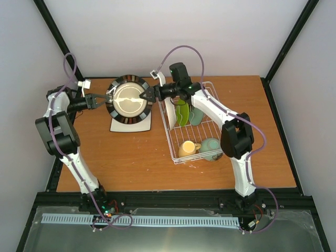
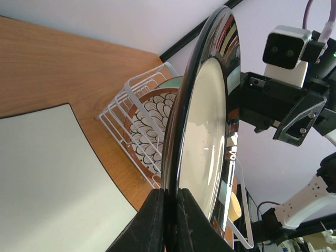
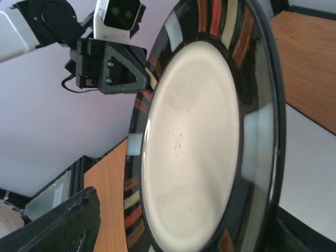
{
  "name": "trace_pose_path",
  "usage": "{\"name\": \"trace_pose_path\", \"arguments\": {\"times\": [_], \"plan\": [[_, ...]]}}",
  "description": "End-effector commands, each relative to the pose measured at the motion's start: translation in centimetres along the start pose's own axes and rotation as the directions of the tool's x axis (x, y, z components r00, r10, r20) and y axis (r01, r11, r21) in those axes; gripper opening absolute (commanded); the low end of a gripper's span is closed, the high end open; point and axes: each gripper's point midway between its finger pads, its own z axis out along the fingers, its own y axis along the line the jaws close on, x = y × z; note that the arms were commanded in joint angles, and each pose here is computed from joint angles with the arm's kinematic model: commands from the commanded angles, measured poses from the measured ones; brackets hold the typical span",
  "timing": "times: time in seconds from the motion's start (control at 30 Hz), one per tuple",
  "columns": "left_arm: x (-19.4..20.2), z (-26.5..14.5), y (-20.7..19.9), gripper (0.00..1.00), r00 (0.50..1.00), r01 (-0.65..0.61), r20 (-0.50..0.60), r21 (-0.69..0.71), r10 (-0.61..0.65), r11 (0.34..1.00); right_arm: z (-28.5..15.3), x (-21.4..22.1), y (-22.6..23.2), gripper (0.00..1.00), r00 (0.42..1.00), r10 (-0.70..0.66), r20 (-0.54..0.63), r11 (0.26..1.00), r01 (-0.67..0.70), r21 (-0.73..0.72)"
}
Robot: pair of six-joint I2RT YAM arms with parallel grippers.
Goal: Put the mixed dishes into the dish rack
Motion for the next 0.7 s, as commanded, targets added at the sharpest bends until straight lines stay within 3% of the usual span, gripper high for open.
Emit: {"name": "trace_pose_path", "arguments": {"times": [0.0, 0.13, 0.2, 0.3, 0.53, 0.63, 0.67], "plan": [[-5.4, -1.1, -8.3, 0.01, 0.957, -0.118, 0.289, 0.328, 0.019, 0.937, 0.9, -1.0, 2.1, 0.70, 1.000, -0.025, 0.002, 0.994, 0.025, -0.103], [-5.9, -0.4, -9.3, 0.01, 0.964, -0.128, 0.265, 0.344, 0.035, 0.930, 1.7, -0.8, 3.9, 0.51, 0.999, -0.034, -0.032, 0.978, 0.027, -0.208], [-6.0, 0.0, -9.7, 0.01, 0.967, -0.134, 0.250, 0.345, 0.046, 0.929, 2.3, -0.6, 4.9, 0.36, 0.998, -0.040, -0.058, 0.965, 0.023, -0.260], [-6.2, 0.3, -9.9, 0.01, 0.970, -0.132, 0.237, 0.351, 0.049, 0.927, 2.8, -0.4, 5.8, 0.04, 0.996, -0.049, -0.081, 0.955, 0.023, -0.297], [-6.1, 0.6, -9.5, 0.02, 0.975, -0.123, 0.215, 0.334, 0.051, 0.934, 2.3, -0.2, 6.9, 0.03, 0.993, -0.087, -0.081, 0.951, 0.059, -0.304], [-6.0, 0.8, -9.1, 0.09, 0.979, -0.111, 0.201, 0.324, 0.047, 0.940, 2.2, 0.0, 6.7, 0.03, 0.993, -0.083, -0.083, 0.957, 0.056, -0.285], [-5.9, 0.8, -9.0, 0.22, 0.980, -0.106, 0.196, 0.321, 0.043, 0.941, 2.1, 0.0, 6.7, 0.03, 0.993, -0.082, -0.083, 0.959, 0.056, -0.279]]}}
